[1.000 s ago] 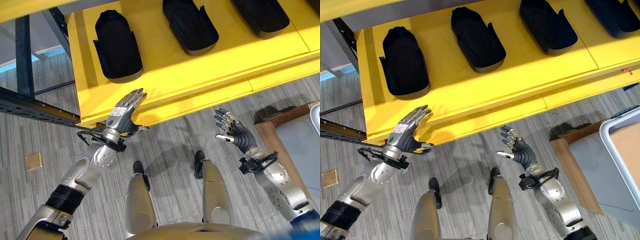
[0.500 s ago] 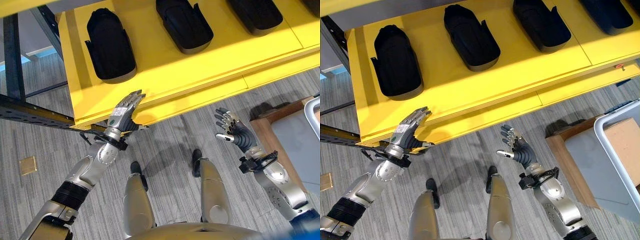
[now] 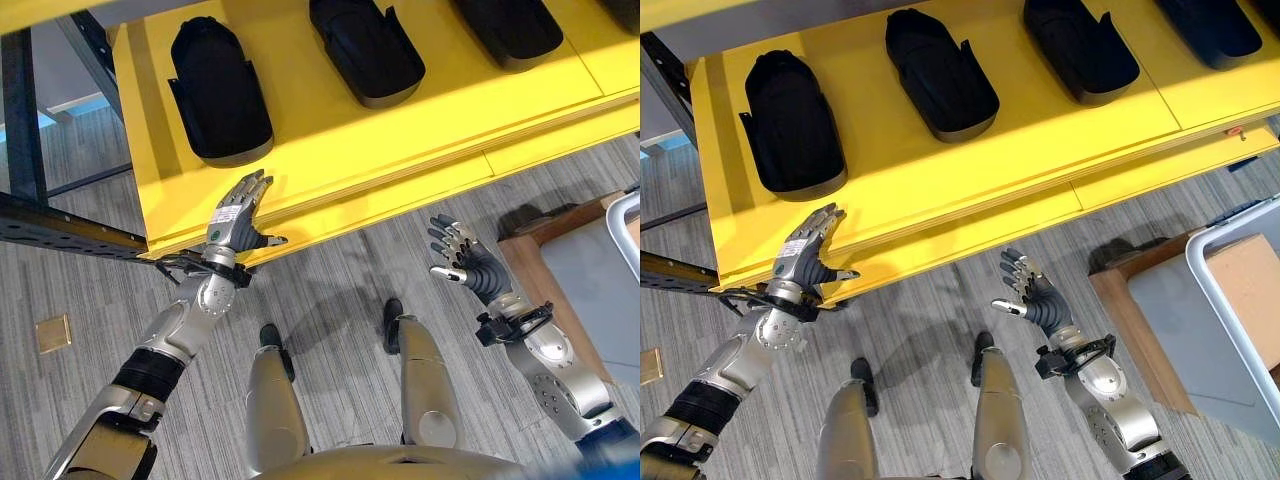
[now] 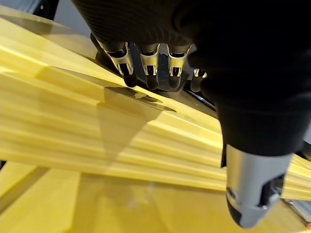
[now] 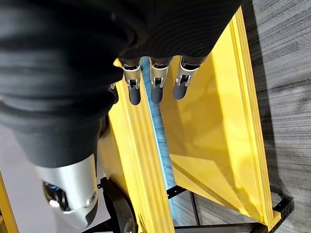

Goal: Move parts from the plastic box to the shelf.

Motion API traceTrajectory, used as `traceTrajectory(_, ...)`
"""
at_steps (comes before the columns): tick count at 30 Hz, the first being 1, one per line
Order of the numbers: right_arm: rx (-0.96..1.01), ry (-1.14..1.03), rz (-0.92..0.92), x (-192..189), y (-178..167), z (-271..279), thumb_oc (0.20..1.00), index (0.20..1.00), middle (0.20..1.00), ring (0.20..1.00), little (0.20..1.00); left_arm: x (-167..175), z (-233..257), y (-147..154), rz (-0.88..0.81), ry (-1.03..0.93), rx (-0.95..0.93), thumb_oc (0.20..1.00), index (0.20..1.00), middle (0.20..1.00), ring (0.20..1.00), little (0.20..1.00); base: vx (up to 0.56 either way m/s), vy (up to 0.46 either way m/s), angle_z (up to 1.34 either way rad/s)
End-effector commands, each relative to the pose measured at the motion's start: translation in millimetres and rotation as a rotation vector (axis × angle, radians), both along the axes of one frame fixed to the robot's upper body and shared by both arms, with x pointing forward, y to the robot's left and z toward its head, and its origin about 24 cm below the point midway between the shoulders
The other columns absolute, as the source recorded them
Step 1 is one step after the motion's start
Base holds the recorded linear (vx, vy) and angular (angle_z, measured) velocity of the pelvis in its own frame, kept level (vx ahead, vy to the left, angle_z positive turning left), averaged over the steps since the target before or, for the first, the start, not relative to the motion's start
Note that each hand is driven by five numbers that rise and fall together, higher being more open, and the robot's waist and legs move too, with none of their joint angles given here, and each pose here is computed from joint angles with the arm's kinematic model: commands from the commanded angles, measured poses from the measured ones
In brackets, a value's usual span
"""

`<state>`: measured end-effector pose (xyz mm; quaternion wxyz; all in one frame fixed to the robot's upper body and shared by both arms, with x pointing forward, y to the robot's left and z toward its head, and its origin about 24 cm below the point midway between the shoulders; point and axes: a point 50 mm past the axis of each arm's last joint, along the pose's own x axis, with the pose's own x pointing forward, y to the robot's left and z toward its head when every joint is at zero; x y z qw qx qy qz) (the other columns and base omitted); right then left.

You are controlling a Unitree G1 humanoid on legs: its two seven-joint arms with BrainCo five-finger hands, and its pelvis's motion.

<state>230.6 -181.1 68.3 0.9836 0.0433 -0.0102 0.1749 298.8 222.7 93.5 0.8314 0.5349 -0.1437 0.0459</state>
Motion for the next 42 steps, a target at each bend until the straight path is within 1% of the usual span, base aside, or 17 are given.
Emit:
traceTrajectory(1,0.043,-0.088,0.013,-1,6,15,1.000,1.000,1.000,1.000,1.000,1,6,9,0.057,-0.065,-0.008,1.000,1.000,1.000,1.000,1.000,0.00,0.000,0.00)
traceTrajectory(7,0.041,-0.083,0.011,-1,4,14,1.000,1.000,1.000,1.000,1.000,8,9,21,0.121,-0.074,0.034,1.000,1.000,1.000,1.000,1.000,0.00,0.005,-0.01)
traceTrajectory(15,0.036,-0.078,0.015,-2,3,14,1.000,1.000,1.000,1.000,1.000,13,5,26,0.156,-0.052,0.051,1.000,1.000,1.000,1.000,1.000,0.00,0.004,-0.01)
traceTrajectory(27,0.032,-0.070,0.024,-5,2,12,1.000,1.000,1.000,1.000,1.000,27,7,23,0.173,-0.043,0.047,1.000,1.000,1.000,1.000,1.000,0.01,0.004,-0.01)
traceTrajectory(42,0.023,-0.062,0.028,-7,0,11,1.000,1.000,1.000,1.000,1.000,30,20,27,0.189,-0.093,0.027,1.000,1.000,1.000,1.000,1.000,0.00,0.003,0.00)
